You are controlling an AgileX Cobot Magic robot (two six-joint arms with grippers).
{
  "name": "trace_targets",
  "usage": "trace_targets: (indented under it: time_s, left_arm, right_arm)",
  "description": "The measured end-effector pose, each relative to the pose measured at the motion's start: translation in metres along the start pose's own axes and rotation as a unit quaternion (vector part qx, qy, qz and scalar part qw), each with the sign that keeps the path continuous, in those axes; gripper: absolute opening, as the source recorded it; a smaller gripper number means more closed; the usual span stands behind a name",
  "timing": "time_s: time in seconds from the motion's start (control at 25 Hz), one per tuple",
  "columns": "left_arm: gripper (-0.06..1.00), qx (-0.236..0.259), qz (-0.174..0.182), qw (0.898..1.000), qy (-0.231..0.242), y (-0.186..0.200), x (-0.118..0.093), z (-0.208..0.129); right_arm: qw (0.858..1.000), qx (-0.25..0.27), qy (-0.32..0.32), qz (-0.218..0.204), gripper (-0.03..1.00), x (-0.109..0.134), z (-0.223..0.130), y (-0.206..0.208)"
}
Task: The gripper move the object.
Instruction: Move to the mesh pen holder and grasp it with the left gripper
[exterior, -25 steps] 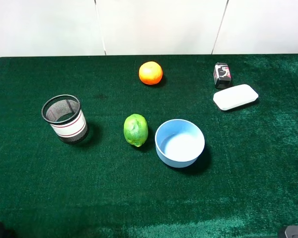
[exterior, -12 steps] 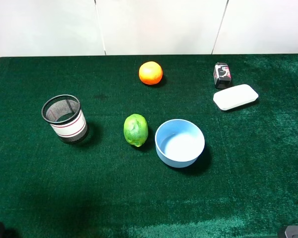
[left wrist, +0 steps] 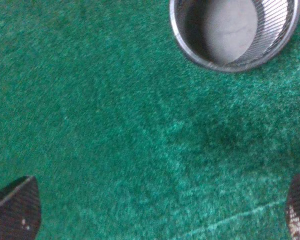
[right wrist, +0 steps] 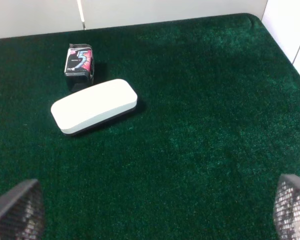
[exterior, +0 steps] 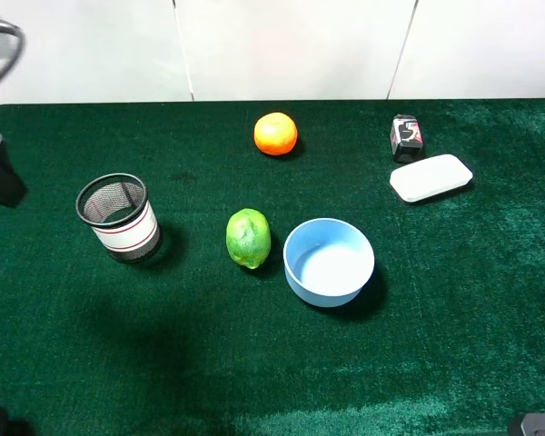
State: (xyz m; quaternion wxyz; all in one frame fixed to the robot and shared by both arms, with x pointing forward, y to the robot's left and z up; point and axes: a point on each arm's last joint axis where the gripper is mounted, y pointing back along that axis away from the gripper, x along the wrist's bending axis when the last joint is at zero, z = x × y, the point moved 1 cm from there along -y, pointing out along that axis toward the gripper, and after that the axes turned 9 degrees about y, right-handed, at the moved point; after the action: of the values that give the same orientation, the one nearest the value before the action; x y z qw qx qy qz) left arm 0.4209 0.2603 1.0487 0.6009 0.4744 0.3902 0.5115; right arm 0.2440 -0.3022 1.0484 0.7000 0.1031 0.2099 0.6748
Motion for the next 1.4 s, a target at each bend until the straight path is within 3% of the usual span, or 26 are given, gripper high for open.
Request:
trace_targets:
  time_s: [0.84,1.4]
  left_arm:
    - [0.99,0.029,-0.033,0.991,-0.123,-0.066,-0.071,0.045]
    - [0.99,0.07,-0.038,0.985,-0.153,-0.121,-0.09,0.053]
  right_arm:
    - [1.0,0.0,0.0,0.0,0.69,0.0,0.0,0.0]
    - [1.0,0.0,0.0,0.0,0.69,0.0,0.0,0.0]
